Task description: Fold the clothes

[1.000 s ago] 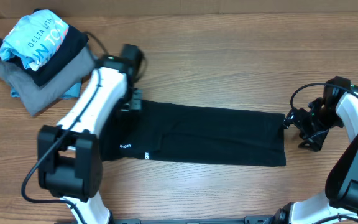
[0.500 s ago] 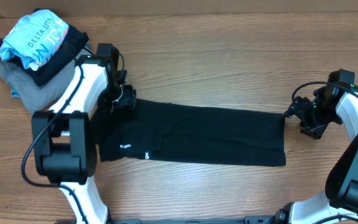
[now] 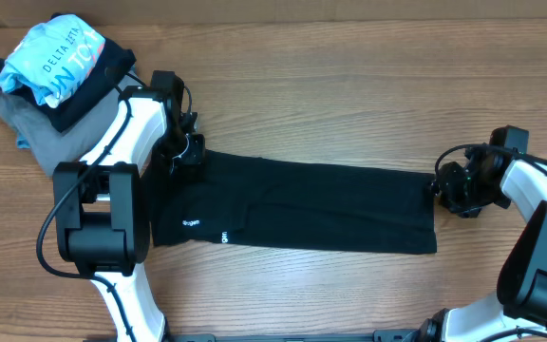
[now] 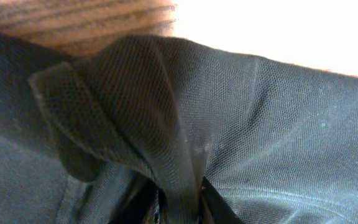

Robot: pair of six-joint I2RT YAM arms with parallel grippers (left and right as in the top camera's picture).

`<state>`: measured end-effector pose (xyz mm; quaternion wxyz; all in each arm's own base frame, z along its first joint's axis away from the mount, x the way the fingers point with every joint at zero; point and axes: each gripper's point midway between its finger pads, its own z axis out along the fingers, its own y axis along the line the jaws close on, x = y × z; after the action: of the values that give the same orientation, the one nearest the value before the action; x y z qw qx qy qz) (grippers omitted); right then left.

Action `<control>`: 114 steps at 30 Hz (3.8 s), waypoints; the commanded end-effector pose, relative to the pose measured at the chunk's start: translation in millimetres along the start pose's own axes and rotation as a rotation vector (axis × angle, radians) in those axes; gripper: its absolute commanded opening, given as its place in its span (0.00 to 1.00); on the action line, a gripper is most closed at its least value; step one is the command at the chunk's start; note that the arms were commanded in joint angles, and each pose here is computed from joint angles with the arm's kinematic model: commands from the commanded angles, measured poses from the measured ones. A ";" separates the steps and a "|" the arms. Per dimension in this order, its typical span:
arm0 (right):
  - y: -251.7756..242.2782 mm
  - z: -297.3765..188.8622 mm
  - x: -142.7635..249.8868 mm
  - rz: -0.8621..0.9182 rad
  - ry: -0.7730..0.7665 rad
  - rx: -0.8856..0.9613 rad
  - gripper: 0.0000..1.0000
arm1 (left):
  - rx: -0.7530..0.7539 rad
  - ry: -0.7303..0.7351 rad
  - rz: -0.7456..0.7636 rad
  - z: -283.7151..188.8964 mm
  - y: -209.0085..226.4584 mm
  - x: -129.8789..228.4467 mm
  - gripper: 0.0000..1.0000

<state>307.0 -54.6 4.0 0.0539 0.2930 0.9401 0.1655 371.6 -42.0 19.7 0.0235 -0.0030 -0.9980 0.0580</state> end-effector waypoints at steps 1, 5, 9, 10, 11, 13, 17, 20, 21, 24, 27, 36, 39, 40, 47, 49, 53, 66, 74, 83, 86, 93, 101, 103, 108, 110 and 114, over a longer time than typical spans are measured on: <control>-9.3 13.8 17.8 0.011 0.047 0.010 0.31 | -0.017 -0.023 0.008 -2.2 5.7 -7.4 0.22; -7.8 12.3 6.7 -0.001 0.007 0.004 0.04 | -0.022 -0.031 0.008 -2.3 6.6 -9.3 0.21; -2.7 3.4 -14.8 -0.013 -0.054 -0.010 0.04 | -0.068 -0.033 0.007 -2.7 14.5 -9.8 0.21; -1.1 0.6 -19.9 -0.015 -0.068 -0.014 0.04 | -0.082 -0.034 0.007 -2.8 16.8 -9.9 0.21; 0.6 -2.9 -25.9 -0.018 -0.083 -0.017 0.04 | -0.093 -0.034 0.006 -3.1 19.1 -10.1 0.20; 4.7 -12.0 -40.0 -0.024 -0.120 -0.025 0.04 | -0.110 -0.036 0.002 -3.5 23.5 -10.3 0.20; 11.0 -23.4 -53.0 -0.032 -0.148 -0.031 0.04 | -0.110 -0.042 -0.011 -4.3 28.4 -11.9 0.20; 13.9 -28.2 -58.4 -0.036 -0.161 -0.034 0.04 | -0.110 -0.050 -0.033 -4.8 32.7 -13.5 0.20; 14.7 -29.3 -59.8 -0.037 -0.164 -0.035 0.04 | -0.109 -0.051 -0.040 -5.0 33.8 -13.8 0.24; 16.4 -32.2 -62.5 -0.040 -0.170 -0.036 0.09 | -0.109 -0.061 -0.057 -6.0 38.1 -16.0 0.37; 15.6 -33.9 -63.0 -0.035 -0.169 -0.035 0.31 | -0.106 -0.068 -0.070 -10.9 42.2 -18.8 0.57; 5.0 -36.5 -31.7 0.033 -0.029 -0.042 0.33 | 0.085 0.004 0.023 -38.5 5.6 -7.1 0.71; 22.9 -34.5 -15.1 -0.034 0.036 -0.125 0.33 | 0.087 0.066 0.013 -30.1 6.4 9.1 0.70; 24.6 -32.6 -11.0 -0.039 0.049 -0.122 0.33 | 0.087 0.081 0.010 -26.5 6.7 13.6 0.70; 18.9 -16.2 9.0 -0.053 0.094 -0.004 0.43 | 0.090 0.181 -0.007 10.3 10.6 49.2 0.64; -0.2 -13.9 10.0 -0.009 0.082 0.107 0.45 | 0.090 0.196 -0.009 17.3 11.3 55.8 0.63; -3.6 -11.5 13.7 -0.005 0.090 0.117 0.40 | 0.090 0.194 -0.009 21.1 11.8 56.9 0.54; 0.8 -19.2 9.1 0.007 0.094 0.061 0.04 | 0.068 0.206 -0.023 13.8 19.8 57.5 0.04; -2.9 -24.4 5.9 0.030 0.088 0.061 0.04 | 0.018 0.202 -0.093 3.8 45.9 54.8 0.04; -2.8 -24.5 6.0 0.030 0.088 0.061 0.04 | 0.055 0.199 -0.150 2.3 51.0 55.2 0.04; 7.0 -24.5 10.3 -0.005 0.110 0.002 0.12 | 0.106 0.199 -0.155 1.5 42.2 54.8 0.44; 18.9 -17.1 21.9 -0.044 0.143 -0.066 0.47 | 0.108 0.200 -0.156 1.4 41.9 55.0 0.59; 22.4 -6.7 30.2 -0.056 0.153 -0.084 0.17 | 0.116 0.243 -0.163 -1.0 39.4 64.9 0.55; 26.4 -7.2 31.2 -0.055 0.159 -0.107 0.16 | 0.116 0.251 -0.164 -1.6 39.1 66.9 0.55; 30.9 -8.3 33.6 -0.054 0.170 -0.135 0.04 | 0.116 0.261 -0.165 -2.2 38.9 69.2 0.56; 33.2 -8.7 33.7 -0.056 0.171 -0.148 0.04 | 0.116 0.261 -0.165 -2.2 38.8 69.3 0.56; 36.8 -9.4 33.2 -0.066 0.168 -0.170 0.04 | 0.117 0.269 -0.167 -2.7 38.5 71.1 0.55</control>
<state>295.7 -16.1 23.0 0.0012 0.2500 0.9356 0.2494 297.1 -3.5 18.5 0.1646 0.0663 -0.9786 0.1046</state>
